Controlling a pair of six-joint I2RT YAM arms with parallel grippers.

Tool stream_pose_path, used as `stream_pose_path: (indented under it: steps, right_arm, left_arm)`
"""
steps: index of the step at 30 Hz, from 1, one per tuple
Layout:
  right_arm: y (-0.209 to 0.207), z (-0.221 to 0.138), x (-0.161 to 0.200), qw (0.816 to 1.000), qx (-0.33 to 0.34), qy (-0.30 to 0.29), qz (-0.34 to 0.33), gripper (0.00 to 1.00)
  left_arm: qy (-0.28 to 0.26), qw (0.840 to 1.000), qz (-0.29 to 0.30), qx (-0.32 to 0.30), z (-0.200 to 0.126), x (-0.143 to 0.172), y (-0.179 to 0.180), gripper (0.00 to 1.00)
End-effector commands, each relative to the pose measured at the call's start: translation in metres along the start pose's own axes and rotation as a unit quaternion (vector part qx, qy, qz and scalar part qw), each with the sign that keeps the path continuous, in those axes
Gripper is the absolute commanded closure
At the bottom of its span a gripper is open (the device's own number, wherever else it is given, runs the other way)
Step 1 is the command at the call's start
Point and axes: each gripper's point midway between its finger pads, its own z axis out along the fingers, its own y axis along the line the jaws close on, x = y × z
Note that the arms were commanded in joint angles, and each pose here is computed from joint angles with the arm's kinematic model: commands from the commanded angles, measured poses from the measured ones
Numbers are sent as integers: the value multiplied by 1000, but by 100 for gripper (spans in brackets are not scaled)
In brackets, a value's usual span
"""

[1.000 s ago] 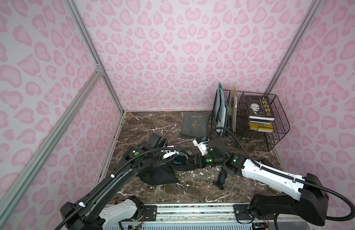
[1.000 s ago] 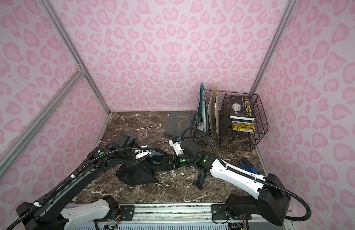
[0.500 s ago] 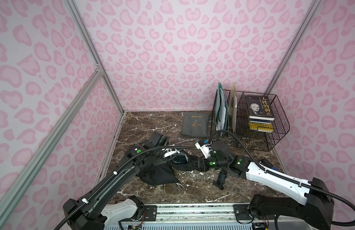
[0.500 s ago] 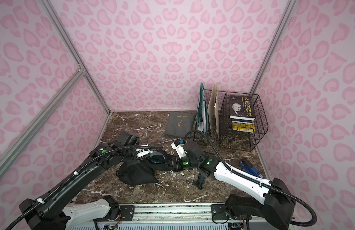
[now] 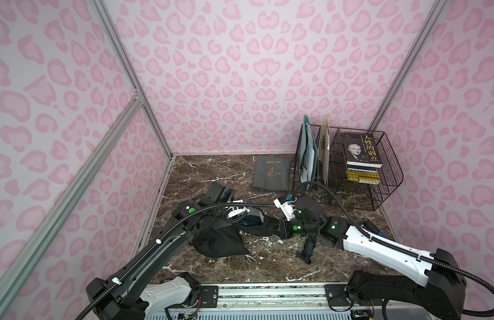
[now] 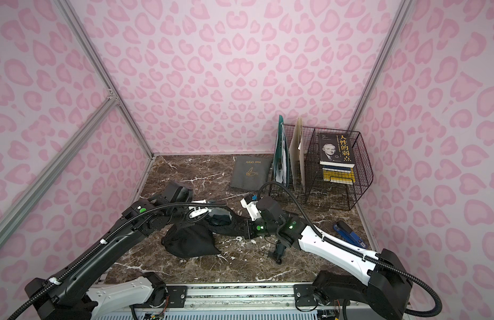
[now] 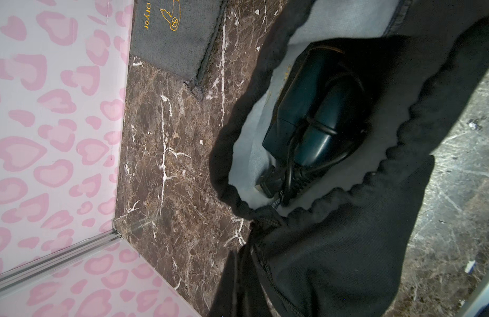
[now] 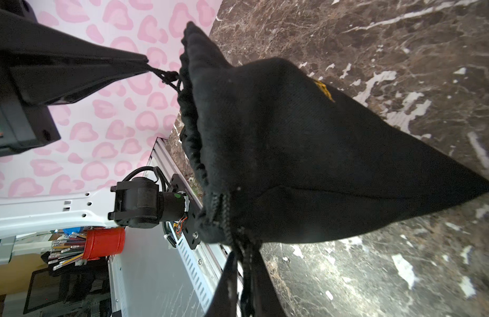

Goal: Pack away hair dryers
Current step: Pull the drawstrings on both sides of the drawstring bag.

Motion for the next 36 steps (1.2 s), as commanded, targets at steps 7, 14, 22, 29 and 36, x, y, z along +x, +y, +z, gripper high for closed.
stream_pose_path:
  steps: [7,14,22,29,36]
  right_arm:
    - [-34,-21,-23,993,91,-68,31,100]
    - [-48,-49,-53,972,173,-146,56,100]
    - [-71,-76,-88,931,293,-208,63,100]
    - [-87,-102,-97,897,364,-240,68,100]
    - [-112,-137,-97,875,389,-268,101,100]
  left_arm:
    - [-7,1000,4,-28,-7,-2,11,98]
    - [-12,995,-12,-98,-29,-10,51,98]
    - [-55,988,-55,-136,-61,-32,87,98]
    - [-54,982,-61,-172,-70,-25,102,99]
    - [-49,980,-67,-181,-72,-6,104,98]
